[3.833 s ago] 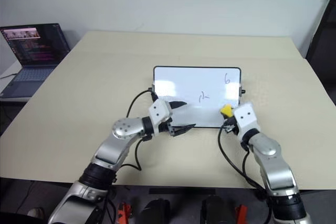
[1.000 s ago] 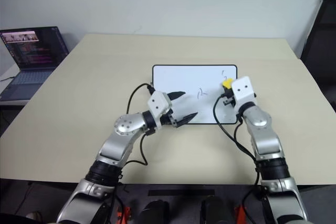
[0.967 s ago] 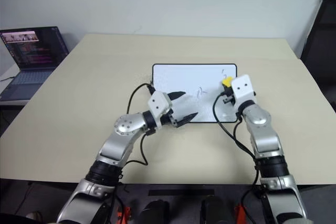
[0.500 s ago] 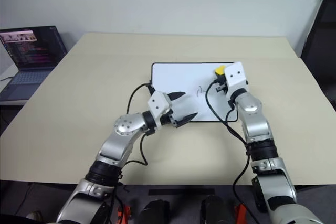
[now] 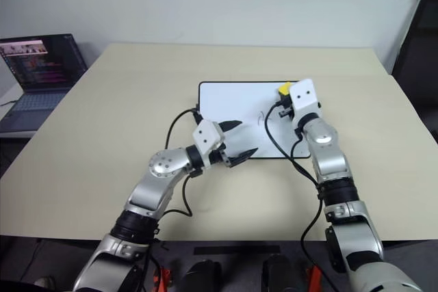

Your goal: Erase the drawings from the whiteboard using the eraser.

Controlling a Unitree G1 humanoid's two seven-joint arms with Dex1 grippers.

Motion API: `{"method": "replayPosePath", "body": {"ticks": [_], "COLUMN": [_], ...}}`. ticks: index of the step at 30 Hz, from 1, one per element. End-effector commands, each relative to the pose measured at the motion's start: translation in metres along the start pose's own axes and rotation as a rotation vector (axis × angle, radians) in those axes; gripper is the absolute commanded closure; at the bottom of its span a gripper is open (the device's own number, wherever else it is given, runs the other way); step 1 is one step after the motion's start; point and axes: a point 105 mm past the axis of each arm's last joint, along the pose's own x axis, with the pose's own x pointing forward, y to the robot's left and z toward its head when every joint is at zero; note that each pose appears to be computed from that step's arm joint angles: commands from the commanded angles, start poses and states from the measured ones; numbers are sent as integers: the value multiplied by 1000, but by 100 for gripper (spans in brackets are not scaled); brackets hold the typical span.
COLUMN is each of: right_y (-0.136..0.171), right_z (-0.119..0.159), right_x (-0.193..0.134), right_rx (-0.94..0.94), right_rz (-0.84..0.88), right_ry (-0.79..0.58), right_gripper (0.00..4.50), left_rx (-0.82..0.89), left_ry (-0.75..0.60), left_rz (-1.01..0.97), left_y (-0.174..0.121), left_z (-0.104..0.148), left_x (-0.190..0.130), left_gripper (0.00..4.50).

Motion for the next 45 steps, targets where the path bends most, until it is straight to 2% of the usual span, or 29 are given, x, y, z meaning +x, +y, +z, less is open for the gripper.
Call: {"method": "replayPosePath", "body": {"ticks": [1, 5, 8, 18, 26, 29, 36, 41, 45], "right_y": [-23, -29, -23, 24, 24, 21, 29, 37, 32], "right_z": [-40, -56, -57, -28, -15, -23, -61, -66, -53], "right_x": [-19, -32, -34, -24, -6, -9, -45, -58, -50], "right_rx": [-34, -42, -29, 74, 61, 49, 33, 52, 77], "right_rz": [-69, -97, -92, 41, 59, 60, 114, 136, 105], "right_ry": [151, 205, 202, 89, 61, 100, 239, 266, 206], "right_gripper": [332, 332, 332, 332, 332, 332, 332, 332, 332], "left_rx": [30, 28, 28, 29, 28, 29, 28, 28, 29], "left_ry": [-42, -44, -44, -45, -42, -40, -35, -35, -37], "left_rz": [-2, -4, -4, -5, 5, 13, 21, 20, 16], "left_y": [1, 0, 1, 2, 3, 4, 3, 4, 4], "left_z": [14, 14, 14, 14, 13, 13, 12, 12, 13], "left_x": [2, 3, 4, 4, 2, 0, -2, -1, 0], "left_gripper": [0, 0, 0, 0, 0, 0, 0, 0, 0]}}
